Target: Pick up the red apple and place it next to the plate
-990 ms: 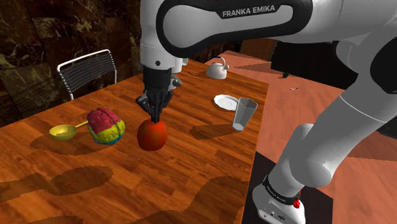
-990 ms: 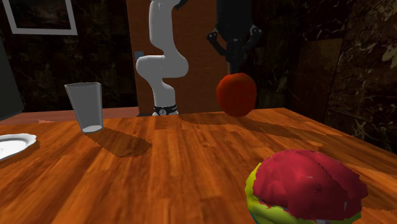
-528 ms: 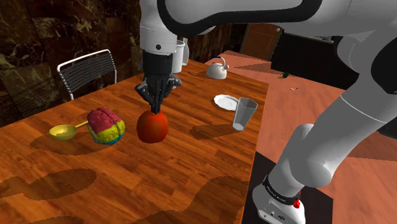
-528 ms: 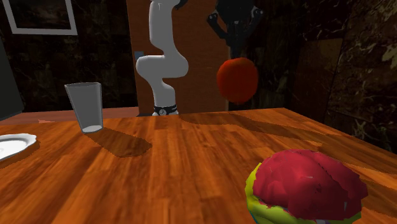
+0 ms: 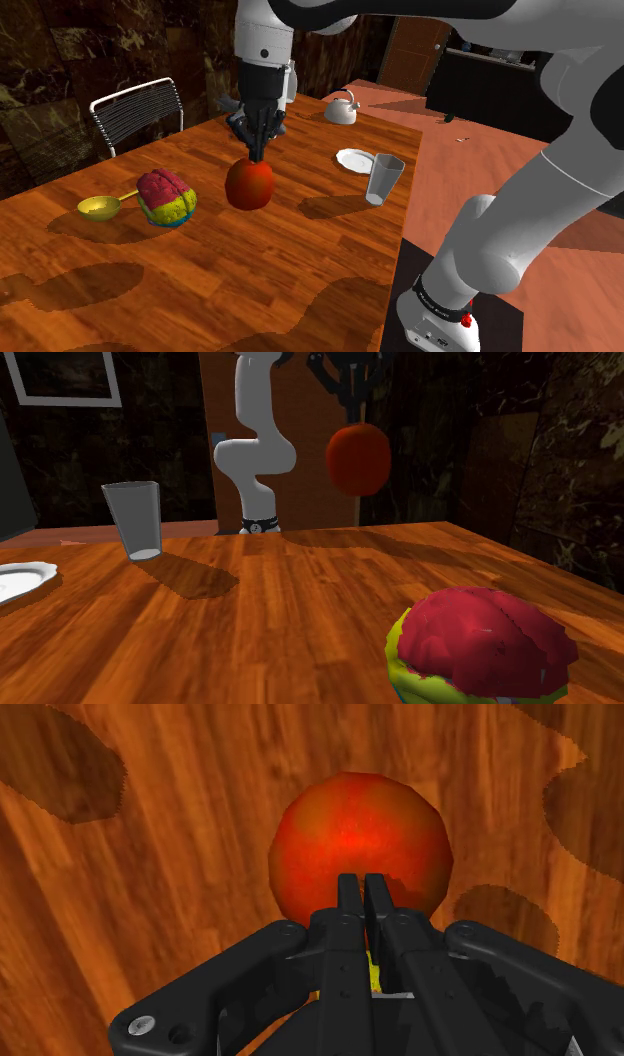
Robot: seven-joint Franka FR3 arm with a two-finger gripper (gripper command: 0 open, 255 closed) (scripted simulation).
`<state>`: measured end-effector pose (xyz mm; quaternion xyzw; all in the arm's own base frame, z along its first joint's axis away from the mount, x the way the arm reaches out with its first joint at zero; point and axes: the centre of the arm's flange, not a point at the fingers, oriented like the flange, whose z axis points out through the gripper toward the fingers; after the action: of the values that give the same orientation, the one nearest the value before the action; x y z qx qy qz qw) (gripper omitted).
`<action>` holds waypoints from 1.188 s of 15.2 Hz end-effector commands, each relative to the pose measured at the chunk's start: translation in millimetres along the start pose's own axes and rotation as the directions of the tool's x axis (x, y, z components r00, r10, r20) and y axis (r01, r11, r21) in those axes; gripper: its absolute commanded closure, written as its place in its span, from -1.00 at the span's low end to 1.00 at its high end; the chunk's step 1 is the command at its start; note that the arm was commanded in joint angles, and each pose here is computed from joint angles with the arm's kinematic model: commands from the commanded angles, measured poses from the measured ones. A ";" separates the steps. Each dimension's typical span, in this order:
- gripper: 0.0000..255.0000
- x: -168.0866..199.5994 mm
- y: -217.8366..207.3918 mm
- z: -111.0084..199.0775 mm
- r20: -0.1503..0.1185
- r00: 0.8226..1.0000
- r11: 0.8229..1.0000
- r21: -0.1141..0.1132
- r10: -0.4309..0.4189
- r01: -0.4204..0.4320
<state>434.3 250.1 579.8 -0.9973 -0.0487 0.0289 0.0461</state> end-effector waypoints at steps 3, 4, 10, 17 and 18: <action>1.00 -4.0 51.4 -8.4 0.000 1.000 1.000 0.000 -0.001 0.001; 1.00 -5.3 64.5 -9.6 0.000 1.000 1.000 0.000 -0.001 0.001; 1.00 -13.3 143.0 -17.0 0.000 1.000 1.000 0.000 -0.001 0.001; 1.00 -22.5 234.5 -25.6 0.000 1.000 1.000 0.000 -0.001 0.001; 1.00 -23.8 247.6 -26.8 0.000 1.000 1.000 0.000 -0.001 0.001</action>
<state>434.9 14.1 584.3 -0.9973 -0.0486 0.0289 0.0465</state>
